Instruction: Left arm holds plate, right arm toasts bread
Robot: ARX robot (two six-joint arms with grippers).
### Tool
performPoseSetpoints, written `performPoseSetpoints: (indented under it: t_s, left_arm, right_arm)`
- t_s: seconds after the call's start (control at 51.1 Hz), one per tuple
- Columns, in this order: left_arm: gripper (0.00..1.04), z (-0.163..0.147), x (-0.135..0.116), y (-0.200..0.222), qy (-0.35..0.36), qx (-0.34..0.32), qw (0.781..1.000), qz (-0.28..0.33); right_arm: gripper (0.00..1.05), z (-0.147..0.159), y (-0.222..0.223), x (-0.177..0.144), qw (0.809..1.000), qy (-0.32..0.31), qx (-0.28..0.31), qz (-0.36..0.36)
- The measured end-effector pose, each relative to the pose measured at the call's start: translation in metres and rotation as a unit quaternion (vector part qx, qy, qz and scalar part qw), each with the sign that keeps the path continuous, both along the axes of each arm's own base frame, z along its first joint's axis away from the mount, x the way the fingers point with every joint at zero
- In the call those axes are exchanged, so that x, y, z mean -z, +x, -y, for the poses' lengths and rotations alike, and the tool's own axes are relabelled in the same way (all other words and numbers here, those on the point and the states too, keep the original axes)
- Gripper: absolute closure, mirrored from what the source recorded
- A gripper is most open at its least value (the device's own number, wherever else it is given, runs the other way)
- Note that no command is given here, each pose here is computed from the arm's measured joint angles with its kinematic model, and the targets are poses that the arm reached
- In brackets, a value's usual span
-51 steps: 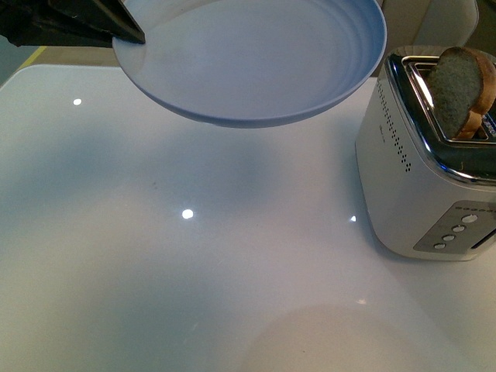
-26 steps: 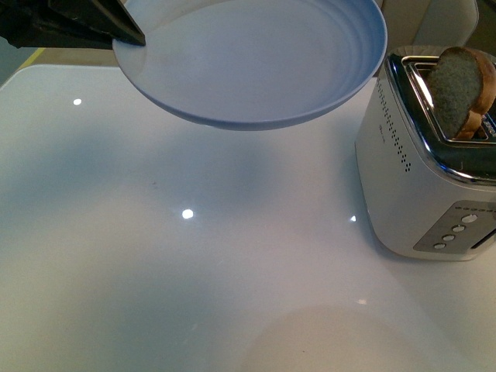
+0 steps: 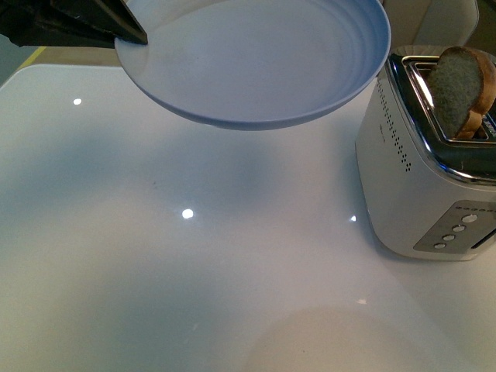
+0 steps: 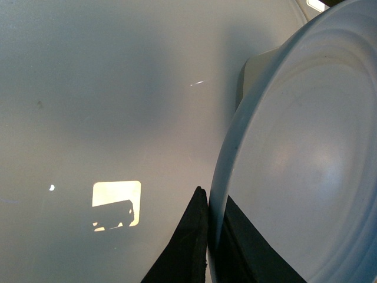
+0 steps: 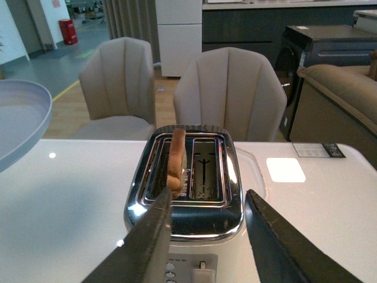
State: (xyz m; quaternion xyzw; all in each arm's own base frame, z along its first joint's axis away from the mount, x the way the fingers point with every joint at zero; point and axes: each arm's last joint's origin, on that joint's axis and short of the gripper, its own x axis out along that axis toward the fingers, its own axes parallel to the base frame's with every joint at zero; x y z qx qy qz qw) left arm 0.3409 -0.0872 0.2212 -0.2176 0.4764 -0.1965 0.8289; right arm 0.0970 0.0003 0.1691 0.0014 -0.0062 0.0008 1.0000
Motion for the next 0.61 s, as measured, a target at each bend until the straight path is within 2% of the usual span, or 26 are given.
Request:
performPoseSetpoints:
  t_s: [0.039,0.333,0.607]
  left_arm:
    - [1.02,0.0,0.0,0.0,0.0,0.0,1.0,0.0]
    - [1.02,-0.005,0.0,0.001,0.0,-0.002,1.0,0.002]
    - [1.02,-0.01,0.001,0.005,-0.009,-0.001,1.0,0.01]
  right_arm:
    - [0.51,0.0,0.0,0.0,1.0,0.0,0.0,0.0]
    - [0.08,0.0,0.0,0.0,1.0,0.0,0.0,0.0]
    - [0.09,0.0,0.0,0.0,1.0,0.0,0.0,0.0]
